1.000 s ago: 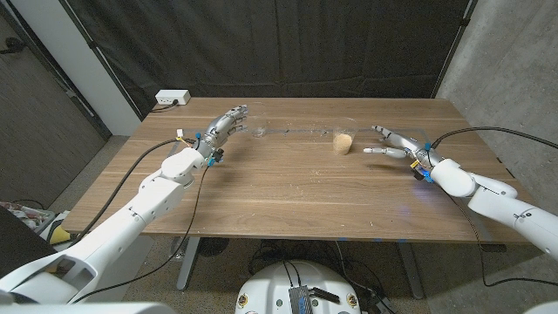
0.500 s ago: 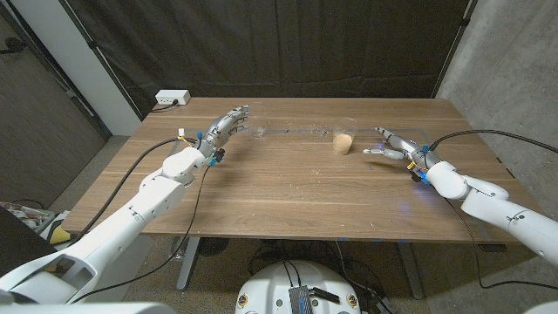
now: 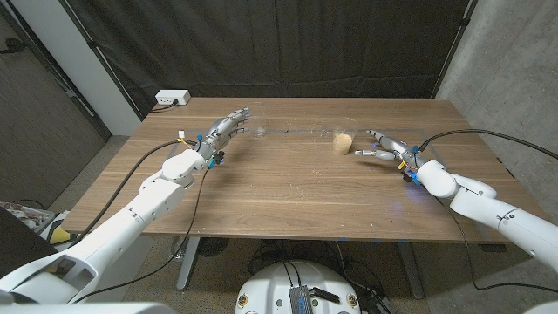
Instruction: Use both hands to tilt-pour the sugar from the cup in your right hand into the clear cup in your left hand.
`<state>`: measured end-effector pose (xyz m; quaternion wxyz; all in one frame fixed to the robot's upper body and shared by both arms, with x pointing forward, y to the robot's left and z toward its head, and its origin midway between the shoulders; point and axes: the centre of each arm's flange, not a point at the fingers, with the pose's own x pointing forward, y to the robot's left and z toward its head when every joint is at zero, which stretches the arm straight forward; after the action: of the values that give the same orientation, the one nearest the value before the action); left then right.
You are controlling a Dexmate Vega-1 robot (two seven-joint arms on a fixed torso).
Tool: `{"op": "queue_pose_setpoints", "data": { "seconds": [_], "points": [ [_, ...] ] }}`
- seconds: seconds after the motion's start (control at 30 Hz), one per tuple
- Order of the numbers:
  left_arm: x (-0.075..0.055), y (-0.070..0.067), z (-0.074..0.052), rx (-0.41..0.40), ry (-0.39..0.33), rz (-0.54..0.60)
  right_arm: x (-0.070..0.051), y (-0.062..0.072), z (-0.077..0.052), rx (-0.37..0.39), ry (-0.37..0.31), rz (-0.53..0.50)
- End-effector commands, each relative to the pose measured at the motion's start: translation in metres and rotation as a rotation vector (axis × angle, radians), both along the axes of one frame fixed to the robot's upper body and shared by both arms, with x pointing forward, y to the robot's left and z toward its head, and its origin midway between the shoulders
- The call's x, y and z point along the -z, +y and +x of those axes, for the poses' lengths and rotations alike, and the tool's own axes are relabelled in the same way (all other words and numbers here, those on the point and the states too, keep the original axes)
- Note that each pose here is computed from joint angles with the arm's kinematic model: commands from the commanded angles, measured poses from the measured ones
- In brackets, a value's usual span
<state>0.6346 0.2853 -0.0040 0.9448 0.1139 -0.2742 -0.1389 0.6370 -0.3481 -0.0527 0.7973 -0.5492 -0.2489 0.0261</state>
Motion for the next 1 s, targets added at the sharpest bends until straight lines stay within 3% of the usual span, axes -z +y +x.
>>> {"op": "queue_pose_setpoints", "data": {
  "seconds": [0.03, 0.47, 1.0],
  "points": [
    [0.001, 0.013, 0.003, 0.009, -0.003, -0.014, -0.005, 0.022, 0.004, -0.017, 0.039, 0.038],
    [0.006, 0.03, 0.007, -0.002, 0.006, -0.04, -0.011, 0.045, 0.012, -0.033, 0.031, 0.127],
    [0.013, 0.039, 0.015, -0.002, 0.011, -0.065, -0.019, 0.066, 0.02, -0.047, 0.053, 0.161]
  ]
}}
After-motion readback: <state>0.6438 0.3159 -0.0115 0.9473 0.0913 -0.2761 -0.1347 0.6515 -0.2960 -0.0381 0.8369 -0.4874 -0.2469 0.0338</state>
